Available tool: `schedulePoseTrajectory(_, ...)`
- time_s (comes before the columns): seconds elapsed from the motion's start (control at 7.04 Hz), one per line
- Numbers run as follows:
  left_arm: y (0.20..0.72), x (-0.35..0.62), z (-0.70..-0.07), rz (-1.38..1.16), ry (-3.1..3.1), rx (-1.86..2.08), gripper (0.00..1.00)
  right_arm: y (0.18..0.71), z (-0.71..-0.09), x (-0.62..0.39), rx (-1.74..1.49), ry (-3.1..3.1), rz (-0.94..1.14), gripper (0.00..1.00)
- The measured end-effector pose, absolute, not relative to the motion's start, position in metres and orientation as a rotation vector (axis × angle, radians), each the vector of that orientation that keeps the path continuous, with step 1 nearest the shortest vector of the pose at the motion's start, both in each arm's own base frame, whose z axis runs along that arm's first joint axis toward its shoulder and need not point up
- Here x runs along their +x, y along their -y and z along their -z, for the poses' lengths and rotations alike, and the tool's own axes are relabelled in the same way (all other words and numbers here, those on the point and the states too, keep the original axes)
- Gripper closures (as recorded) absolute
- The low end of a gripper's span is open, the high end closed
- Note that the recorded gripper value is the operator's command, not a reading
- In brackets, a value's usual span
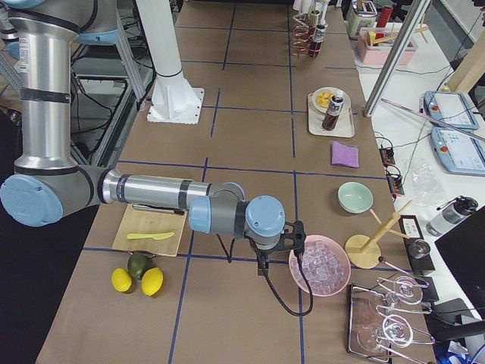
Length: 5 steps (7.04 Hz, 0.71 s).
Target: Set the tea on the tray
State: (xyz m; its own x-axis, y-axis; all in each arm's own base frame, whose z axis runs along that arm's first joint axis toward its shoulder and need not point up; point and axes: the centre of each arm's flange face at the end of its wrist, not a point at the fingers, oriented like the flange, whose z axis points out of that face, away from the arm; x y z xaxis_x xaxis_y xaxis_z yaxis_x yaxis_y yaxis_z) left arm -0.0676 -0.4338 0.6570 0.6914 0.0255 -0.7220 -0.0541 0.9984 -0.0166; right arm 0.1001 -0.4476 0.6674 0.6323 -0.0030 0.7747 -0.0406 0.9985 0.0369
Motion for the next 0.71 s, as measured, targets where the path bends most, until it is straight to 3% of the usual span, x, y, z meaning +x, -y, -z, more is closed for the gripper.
schedulePoseTrajectory(0.71, 0.4345, -0.0676, -0.6568, -0.045, -0.806, -0.037, 0.0, 0.4477, -0.6664, 0.103, 0.055, 0.888, -0.028, 0.0)
